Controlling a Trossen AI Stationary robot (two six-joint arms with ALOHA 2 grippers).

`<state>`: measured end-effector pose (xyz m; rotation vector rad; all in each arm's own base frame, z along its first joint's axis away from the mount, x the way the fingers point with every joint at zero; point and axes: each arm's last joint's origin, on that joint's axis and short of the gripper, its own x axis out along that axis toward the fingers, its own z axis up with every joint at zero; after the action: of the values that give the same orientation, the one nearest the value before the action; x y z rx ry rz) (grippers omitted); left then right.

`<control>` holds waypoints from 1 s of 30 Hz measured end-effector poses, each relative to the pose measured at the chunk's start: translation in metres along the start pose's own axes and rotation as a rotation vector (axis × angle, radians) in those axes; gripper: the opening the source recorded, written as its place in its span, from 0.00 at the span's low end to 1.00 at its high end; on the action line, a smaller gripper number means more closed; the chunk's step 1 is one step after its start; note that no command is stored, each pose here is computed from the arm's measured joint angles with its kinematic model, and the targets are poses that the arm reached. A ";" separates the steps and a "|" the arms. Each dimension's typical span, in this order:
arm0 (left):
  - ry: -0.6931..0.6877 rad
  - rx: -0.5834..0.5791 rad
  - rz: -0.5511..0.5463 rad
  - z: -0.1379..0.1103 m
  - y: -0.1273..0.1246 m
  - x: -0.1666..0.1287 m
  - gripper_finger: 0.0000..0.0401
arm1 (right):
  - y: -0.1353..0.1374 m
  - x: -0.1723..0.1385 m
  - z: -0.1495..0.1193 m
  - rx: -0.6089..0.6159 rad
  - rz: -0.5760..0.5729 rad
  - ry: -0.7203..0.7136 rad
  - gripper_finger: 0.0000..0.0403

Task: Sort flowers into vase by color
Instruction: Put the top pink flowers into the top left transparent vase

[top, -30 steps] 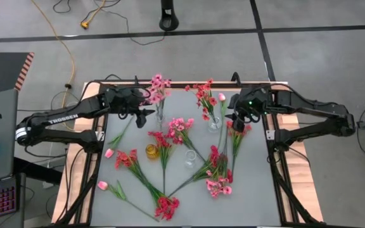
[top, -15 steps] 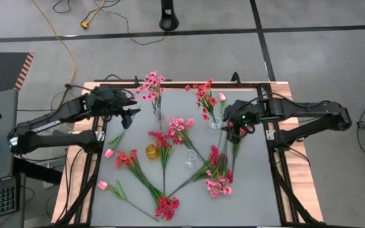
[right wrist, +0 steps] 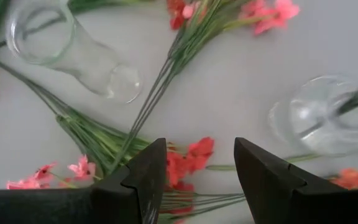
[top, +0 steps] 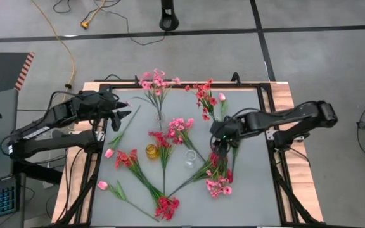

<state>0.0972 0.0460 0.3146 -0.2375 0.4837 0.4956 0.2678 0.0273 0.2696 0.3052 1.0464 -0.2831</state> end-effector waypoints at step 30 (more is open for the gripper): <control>0.015 0.023 0.003 -0.001 0.000 0.001 0.44 | 0.057 0.108 -0.019 0.039 -0.041 0.123 0.53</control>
<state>0.0972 0.0461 0.3133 -0.2188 0.5037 0.4910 0.3245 0.0786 0.1720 0.3398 1.1704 -0.3254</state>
